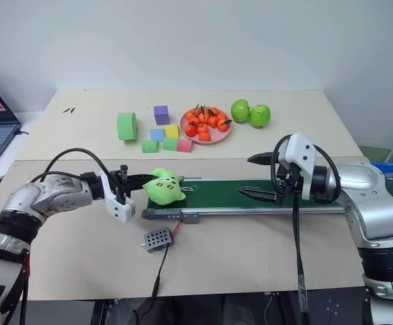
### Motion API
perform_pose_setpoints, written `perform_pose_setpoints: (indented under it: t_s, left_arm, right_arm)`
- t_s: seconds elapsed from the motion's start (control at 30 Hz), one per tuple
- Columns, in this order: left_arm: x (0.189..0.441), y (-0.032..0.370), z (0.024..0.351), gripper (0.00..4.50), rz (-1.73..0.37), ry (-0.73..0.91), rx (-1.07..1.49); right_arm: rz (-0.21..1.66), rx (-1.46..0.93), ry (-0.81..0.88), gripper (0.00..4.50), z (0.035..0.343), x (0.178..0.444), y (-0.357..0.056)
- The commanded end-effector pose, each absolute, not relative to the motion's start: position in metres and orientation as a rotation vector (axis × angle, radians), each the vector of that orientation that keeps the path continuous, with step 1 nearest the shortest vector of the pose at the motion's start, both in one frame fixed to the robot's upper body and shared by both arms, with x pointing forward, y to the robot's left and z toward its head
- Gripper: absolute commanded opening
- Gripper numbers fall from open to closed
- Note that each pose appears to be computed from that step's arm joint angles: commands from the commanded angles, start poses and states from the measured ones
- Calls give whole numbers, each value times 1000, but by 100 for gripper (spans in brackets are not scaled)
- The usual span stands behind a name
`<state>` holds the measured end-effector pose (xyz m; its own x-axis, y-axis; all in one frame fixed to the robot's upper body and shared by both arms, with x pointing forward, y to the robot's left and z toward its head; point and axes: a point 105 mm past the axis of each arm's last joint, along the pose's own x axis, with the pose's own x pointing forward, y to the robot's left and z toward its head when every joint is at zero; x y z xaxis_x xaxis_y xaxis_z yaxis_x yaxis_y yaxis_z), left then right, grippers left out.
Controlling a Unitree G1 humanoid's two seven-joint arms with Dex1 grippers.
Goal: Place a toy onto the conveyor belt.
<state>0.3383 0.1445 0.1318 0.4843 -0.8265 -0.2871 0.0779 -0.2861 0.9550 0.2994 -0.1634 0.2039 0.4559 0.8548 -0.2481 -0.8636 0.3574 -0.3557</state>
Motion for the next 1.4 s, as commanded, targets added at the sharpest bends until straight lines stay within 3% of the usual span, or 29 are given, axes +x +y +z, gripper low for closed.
perform_pose_setpoints:
  t_s: [0.03,0.13,0.17,0.2,0.33,0.53,0.67,0.73,0.83,1.03,1.2,1.4]
  left_arm:
    - [339,140,135,2,-1035,-680,1619]
    - [339,142,130,2,-1063,-649,1603]
    - [340,143,129,68,-1067,-638,1605]
    - [340,144,129,81,-1067,-631,1605]
    - [344,147,134,245,-1038,-608,1607]
    - [352,148,155,446,-962,-613,1603]
    - [358,151,174,446,-889,-602,1533]
    - [363,153,182,446,-876,-526,1359]
    - [361,153,176,446,-996,-268,897]
    - [319,132,160,446,-1254,118,395]
    - [301,126,179,446,-1273,166,287]
    - [307,127,198,446,-1219,154,278]
  right_arm:
    - [1095,-492,-37,450,223,294,-166]
    - [1094,-494,-37,450,224,294,-166]
    - [1093,-495,-36,450,224,294,-166]
    - [1093,-495,-36,450,224,294,-166]
    - [1094,-496,-36,450,224,294,-166]
    - [1100,-494,-39,450,223,295,-164]
    - [1105,-496,-40,450,224,296,-164]
    - [1109,-499,-36,450,224,296,-164]
    - [1117,-504,6,450,221,294,-168]
    - [1067,-546,93,450,212,302,-183]
    - [1057,-549,95,450,217,302,-189]
    - [1042,-546,95,450,218,303,-190]
